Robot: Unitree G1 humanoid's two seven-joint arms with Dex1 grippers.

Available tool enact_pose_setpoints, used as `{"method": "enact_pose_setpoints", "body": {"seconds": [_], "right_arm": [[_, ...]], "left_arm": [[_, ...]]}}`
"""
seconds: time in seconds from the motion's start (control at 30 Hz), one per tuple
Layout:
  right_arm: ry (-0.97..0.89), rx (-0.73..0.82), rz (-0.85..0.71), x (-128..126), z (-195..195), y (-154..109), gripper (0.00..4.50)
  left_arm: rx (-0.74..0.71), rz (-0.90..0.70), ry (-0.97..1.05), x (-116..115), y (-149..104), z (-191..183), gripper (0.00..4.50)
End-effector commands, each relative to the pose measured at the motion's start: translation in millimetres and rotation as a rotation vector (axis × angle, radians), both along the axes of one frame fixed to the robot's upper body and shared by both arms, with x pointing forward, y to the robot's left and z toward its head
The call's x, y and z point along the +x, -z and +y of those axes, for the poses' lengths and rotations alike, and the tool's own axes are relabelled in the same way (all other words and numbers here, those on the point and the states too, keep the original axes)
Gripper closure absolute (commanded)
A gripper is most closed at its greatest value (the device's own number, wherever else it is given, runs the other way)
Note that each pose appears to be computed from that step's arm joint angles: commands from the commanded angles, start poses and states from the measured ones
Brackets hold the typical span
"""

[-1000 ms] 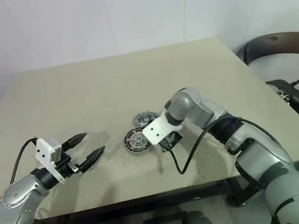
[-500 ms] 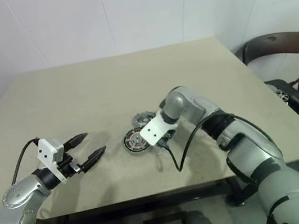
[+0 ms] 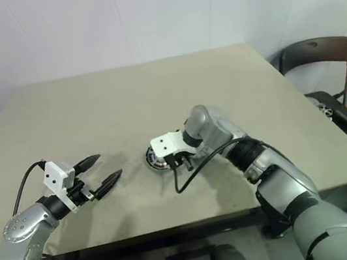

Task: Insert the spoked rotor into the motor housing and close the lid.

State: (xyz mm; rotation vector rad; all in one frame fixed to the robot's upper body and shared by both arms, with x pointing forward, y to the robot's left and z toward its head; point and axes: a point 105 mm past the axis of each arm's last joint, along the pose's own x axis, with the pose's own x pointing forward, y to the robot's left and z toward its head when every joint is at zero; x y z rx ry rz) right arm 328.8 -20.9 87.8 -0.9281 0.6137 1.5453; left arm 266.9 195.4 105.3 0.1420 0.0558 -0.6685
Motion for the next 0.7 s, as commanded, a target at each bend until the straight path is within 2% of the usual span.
{"method": "enact_pose_setpoints", "body": {"seconds": [0.03, 0.27, 0.53, 0.7], "right_arm": [[0.090, 0.037, 0.054, -2, 10, -14, 4.44], [0.045, 0.015, -0.019, -2, 6, -6, 4.44], [-0.017, 0.017, -0.041, -5, -6, -16, 1.78], [0.036, 0.153, 0.067, -16, -9, -44, 0.04]], "left_arm": [[0.014, -0.039, 0.000, 1, -9, -1, 0.00], [0.031, -0.034, -0.012, 4, -6, 0, 0.00], [0.036, -0.035, -0.013, 5, -5, -1, 0.00], [0.034, -0.034, -0.009, 5, -4, -3, 0.00]]}}
